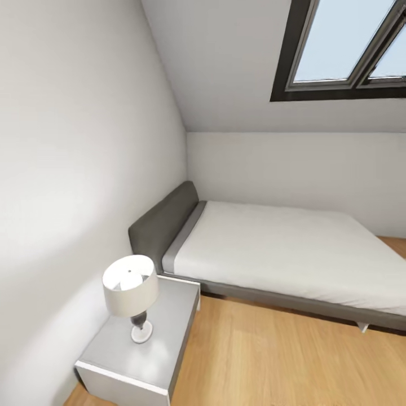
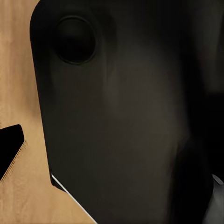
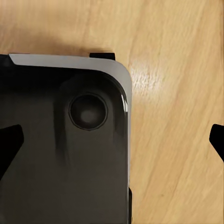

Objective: Attach the digital camera to the camera tripod in the bedroom.

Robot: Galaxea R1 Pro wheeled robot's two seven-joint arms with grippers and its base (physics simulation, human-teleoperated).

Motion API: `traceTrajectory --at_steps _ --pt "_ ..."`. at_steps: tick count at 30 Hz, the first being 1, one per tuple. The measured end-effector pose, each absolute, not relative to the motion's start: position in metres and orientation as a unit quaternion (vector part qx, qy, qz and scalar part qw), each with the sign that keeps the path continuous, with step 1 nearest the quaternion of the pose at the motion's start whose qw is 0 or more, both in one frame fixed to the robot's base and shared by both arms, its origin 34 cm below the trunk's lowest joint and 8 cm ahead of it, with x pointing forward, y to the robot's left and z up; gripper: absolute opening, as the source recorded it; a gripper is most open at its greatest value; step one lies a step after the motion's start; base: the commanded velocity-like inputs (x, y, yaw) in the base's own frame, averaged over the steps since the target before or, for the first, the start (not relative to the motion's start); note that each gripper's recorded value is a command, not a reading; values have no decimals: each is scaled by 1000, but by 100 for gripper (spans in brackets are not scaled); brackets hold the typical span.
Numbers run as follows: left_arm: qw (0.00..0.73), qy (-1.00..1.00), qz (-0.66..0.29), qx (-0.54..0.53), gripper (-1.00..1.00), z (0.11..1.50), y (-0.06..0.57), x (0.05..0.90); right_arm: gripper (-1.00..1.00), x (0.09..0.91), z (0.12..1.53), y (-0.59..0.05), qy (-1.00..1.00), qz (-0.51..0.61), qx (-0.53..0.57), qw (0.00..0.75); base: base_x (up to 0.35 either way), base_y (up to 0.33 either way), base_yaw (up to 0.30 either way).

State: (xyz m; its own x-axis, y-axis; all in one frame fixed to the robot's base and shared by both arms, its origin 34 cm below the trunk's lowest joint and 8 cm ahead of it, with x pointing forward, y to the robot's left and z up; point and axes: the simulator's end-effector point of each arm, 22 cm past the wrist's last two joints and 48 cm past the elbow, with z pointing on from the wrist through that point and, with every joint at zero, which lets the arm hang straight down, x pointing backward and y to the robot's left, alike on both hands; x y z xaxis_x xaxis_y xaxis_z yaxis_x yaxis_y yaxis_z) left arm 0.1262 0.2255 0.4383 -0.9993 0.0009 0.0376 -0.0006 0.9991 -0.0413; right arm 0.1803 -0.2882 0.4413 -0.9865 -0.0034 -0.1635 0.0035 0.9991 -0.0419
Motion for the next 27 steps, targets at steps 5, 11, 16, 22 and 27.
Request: traceTrajectory --at_steps 5,11,16,22,27 --pt "19 -1000 20 0 100 438 226 126 100 186 442 -288 995 -21 0 96 0 0 -300" --pt "19 -1000 20 0 100 438 226 126 100 190 443 -288 994 -21 0 104 0 0 -300" --pt "19 -1000 20 0 100 438 227 127 100 190 443 -288 994 -21 0 104 0 0 -300" --pt "18 -1000 19 0 100 438 227 127 100 190 443 -288 994 -21 0 104 0 0 -300" --pt "19 -1000 19 0 100 438 227 126 100 190 443 -288 994 -21 0 104 0 0 -300"
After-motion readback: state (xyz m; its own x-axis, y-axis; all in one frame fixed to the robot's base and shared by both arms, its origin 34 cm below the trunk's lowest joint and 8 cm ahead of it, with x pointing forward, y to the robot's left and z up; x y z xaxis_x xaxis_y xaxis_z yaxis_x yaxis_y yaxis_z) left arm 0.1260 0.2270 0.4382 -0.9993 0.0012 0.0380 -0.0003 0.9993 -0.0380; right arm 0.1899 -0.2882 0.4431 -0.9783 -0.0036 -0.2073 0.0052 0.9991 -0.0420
